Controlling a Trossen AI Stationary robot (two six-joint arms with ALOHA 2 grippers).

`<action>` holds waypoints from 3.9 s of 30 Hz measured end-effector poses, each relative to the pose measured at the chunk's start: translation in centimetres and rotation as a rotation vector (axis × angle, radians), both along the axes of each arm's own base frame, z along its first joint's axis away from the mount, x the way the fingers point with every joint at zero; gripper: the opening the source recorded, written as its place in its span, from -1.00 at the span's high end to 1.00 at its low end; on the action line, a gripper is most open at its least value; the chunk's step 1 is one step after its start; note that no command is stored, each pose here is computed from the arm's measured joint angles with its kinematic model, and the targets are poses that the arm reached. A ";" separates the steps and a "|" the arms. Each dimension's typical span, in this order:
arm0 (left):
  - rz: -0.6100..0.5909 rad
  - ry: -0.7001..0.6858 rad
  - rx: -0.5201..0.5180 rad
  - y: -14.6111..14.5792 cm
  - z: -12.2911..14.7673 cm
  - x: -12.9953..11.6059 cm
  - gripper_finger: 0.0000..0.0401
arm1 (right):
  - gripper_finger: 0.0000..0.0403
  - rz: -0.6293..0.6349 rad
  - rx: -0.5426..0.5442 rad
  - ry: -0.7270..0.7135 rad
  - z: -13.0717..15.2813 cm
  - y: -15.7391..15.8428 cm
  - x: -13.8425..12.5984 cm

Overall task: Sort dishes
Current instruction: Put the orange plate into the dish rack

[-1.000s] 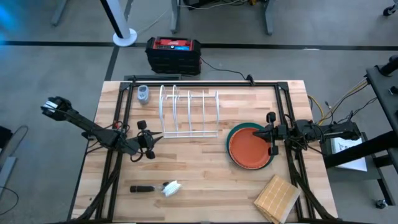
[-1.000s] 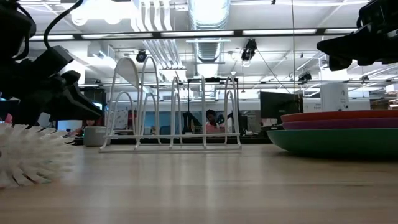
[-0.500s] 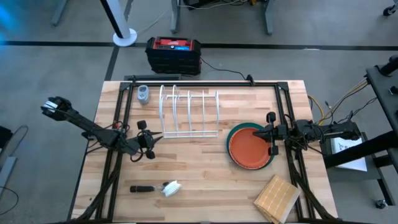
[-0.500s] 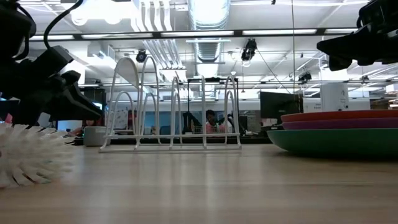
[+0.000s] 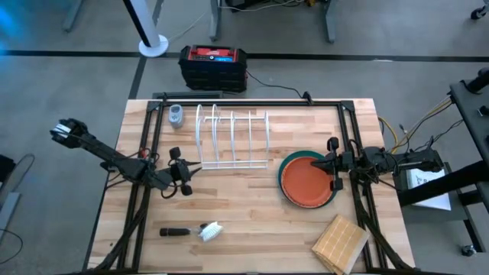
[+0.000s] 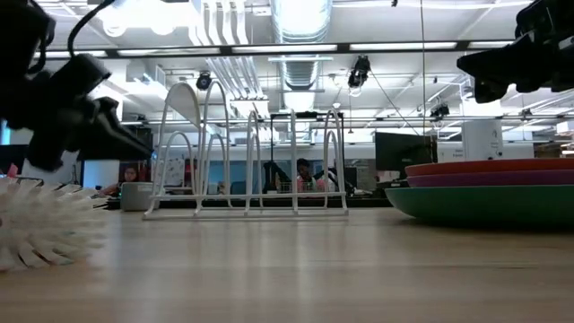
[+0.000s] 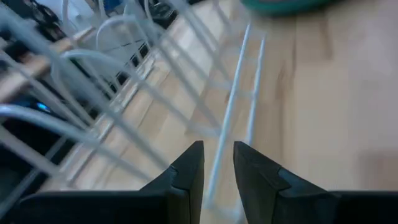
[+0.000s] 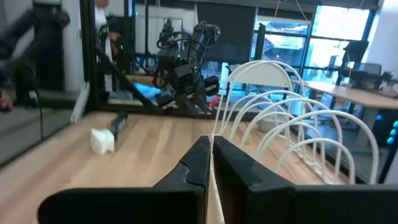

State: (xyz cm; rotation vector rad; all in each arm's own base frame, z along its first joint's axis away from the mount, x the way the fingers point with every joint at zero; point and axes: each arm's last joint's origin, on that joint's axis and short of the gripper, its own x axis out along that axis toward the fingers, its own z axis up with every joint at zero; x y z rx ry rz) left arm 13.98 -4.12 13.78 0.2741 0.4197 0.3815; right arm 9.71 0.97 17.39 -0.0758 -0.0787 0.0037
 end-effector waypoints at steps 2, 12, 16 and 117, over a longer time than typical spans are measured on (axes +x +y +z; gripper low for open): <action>-0.045 -0.006 -0.039 -0.4 1.2 0.6 0.62 | 0.93 0.003 0.033 -0.021 0.2 0.0 0.0; -0.150 0.101 -0.220 -2.2 9.7 2.2 0.62 | 0.93 0.005 0.061 -0.082 0.8 0.0 -0.1; -0.229 0.006 -0.219 -3.3 13.6 2.7 0.62 | 0.93 0.006 0.064 -0.083 0.8 0.0 -0.1; 0.347 -0.084 -0.671 -4.5 6.4 29.3 0.62 | 1.00 -0.580 0.609 1.292 3.3 1.1 0.4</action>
